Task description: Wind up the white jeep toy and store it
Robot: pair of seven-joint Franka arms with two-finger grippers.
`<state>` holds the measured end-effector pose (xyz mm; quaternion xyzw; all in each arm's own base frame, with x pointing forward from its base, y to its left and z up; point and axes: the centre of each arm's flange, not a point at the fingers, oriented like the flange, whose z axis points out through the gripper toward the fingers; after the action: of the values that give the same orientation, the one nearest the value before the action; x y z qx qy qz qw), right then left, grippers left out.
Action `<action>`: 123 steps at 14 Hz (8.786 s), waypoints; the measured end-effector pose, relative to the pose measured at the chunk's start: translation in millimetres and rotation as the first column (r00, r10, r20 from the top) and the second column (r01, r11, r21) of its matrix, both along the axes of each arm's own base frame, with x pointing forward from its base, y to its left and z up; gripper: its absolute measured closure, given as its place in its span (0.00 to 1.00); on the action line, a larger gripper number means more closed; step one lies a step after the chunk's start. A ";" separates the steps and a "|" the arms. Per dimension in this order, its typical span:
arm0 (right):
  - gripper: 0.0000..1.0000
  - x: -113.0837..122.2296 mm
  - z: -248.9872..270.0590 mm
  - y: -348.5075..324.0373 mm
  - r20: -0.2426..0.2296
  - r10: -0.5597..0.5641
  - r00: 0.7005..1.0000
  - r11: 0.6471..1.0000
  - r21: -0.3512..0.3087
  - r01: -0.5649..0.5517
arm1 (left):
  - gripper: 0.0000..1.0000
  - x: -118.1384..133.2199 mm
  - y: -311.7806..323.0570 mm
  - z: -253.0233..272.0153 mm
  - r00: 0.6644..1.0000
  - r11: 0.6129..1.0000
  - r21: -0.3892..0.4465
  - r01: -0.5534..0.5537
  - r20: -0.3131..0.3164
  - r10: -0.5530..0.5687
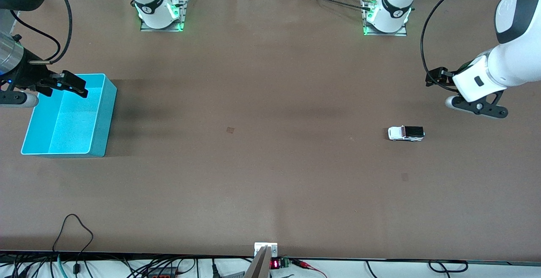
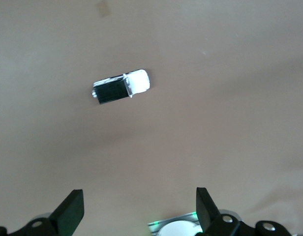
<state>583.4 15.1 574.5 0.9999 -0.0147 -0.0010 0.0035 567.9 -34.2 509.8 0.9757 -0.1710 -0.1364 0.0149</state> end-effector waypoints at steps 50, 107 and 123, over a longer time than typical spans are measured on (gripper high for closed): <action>0.00 -0.4 -1.0 0.2 -0.005 0.000 1.000 1.000 0.000 0.000 | 0.53 -18.9 205.9 -301.4 0.284 0.287 -0.028 0.957 0.266 -0.921; 0.00 -1.4 -14.9 1.0 -0.061 0.042 0.997 0.999 0.002 -0.042 | 0.00 -1.1 30.4 31.7 0.891 0.934 0.032 -0.357 0.310 0.330; 0.00 -5.0 -172.6 299.2 -0.124 0.712 0.691 0.701 0.068 -0.710 | 0.00 -3.0 29.7 30.0 0.897 0.934 0.039 -0.356 0.294 0.330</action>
<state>578.5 314.4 401.9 0.9250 0.3733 -0.0701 -0.0029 564.8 -4.5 539.9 0.9995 0.0097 0.0014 -0.0307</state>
